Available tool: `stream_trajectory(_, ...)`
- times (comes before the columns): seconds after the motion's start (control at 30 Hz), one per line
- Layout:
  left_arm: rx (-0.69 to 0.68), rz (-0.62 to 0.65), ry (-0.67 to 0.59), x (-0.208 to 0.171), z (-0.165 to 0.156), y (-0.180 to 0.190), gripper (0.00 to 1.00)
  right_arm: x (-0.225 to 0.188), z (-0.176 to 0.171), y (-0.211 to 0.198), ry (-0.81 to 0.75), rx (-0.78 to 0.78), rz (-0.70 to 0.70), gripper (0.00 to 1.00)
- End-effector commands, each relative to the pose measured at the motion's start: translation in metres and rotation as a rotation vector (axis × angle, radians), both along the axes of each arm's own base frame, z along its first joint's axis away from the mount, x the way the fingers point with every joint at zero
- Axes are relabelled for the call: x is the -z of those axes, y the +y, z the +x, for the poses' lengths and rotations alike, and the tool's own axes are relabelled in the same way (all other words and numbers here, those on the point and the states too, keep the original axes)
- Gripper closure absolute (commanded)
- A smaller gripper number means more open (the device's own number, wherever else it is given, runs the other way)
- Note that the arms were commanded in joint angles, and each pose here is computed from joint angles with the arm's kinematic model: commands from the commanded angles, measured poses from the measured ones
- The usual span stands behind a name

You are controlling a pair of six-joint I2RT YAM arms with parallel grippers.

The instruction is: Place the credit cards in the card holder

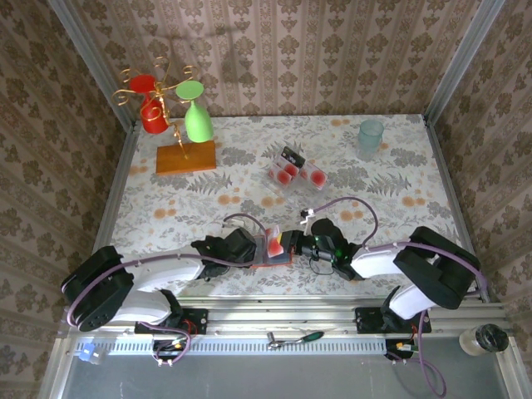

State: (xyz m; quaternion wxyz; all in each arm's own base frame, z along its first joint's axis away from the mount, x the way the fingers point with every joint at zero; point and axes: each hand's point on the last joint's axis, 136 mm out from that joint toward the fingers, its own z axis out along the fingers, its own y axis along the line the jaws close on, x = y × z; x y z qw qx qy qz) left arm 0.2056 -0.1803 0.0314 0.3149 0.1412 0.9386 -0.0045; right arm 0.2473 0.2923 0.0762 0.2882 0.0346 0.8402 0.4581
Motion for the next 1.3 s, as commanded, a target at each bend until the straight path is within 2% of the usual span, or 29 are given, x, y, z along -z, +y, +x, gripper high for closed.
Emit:
stream_trajectory(0.0,-0.025,0.017,-0.004,0.001,-0.005,0.010,0.00,-0.007,0.008,0.004,-0.042,0.040,0.035,1.00)
stream_trajectory(1.27,-0.036,0.008,-0.004,0.004,-0.009,0.015,0.00,0.031,0.007,0.009,0.016,0.093,0.044,1.00)
